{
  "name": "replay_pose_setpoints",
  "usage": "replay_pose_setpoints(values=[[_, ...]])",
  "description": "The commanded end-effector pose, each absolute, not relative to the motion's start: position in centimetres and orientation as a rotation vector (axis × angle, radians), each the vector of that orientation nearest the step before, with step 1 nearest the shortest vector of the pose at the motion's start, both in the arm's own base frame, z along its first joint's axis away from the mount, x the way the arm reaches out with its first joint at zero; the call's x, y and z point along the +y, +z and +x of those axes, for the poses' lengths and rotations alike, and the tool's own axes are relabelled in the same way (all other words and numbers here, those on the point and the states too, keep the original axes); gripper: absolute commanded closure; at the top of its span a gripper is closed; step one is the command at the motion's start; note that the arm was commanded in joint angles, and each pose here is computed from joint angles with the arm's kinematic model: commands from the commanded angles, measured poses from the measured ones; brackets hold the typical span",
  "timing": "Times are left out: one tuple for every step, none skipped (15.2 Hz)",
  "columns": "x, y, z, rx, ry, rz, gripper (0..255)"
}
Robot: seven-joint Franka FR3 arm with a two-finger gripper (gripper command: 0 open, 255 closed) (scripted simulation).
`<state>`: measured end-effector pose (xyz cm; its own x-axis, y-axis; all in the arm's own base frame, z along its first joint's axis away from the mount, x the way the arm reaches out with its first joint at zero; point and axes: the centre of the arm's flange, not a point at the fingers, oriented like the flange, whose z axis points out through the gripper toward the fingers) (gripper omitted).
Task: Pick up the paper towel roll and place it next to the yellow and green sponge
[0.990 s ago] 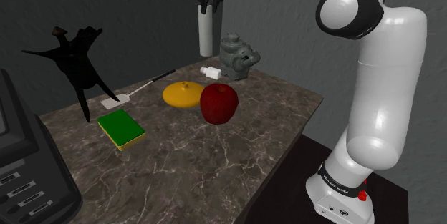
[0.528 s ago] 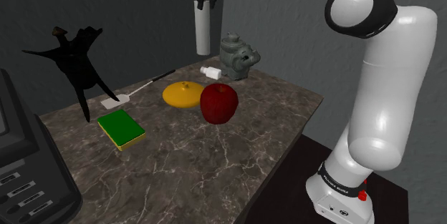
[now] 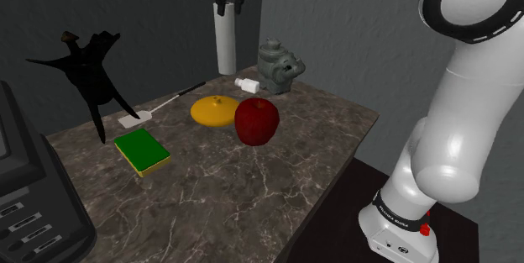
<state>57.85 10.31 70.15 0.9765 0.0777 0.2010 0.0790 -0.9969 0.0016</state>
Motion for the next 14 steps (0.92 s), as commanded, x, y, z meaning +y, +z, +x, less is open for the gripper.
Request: replay_pose_setpoints(values=[[12.5,70.1,56.7,-0.120,-0.318,-3.117,255],[13.6,70.1,56.0,-0.120,-0.318,-3.117,255],[14.8,70.1,55.4,-0.120,-0.318,-3.117,255],[16.0,70.1,54.8,-0.120,-0.318,-3.117,255],[17.2,70.1,54.2,-0.120,-0.318,-3.117,255],[18.3,70.1,53.6,-0.120,-0.318,-3.117,255],[19.5,70.1,53.0,-0.120,-0.318,-3.117,255],[20.7,70.1,52.4,-0.120,-0.318,-3.117,255],[21.9,70.1,51.8,-0.120,-0.318,-3.117,255],[23.0,70.1,51.2,-0.120,-0.318,-3.117,255],[24.2,70.1,50.6,-0.120,-0.318,-3.117,255],[25.4,70.1,50.0,-0.120,-0.318,-3.117,255],[26.6,70.1,49.4,-0.120,-0.318,-3.117,255],[27.7,70.1,48.8,-0.120,-0.318,-3.117,255]])
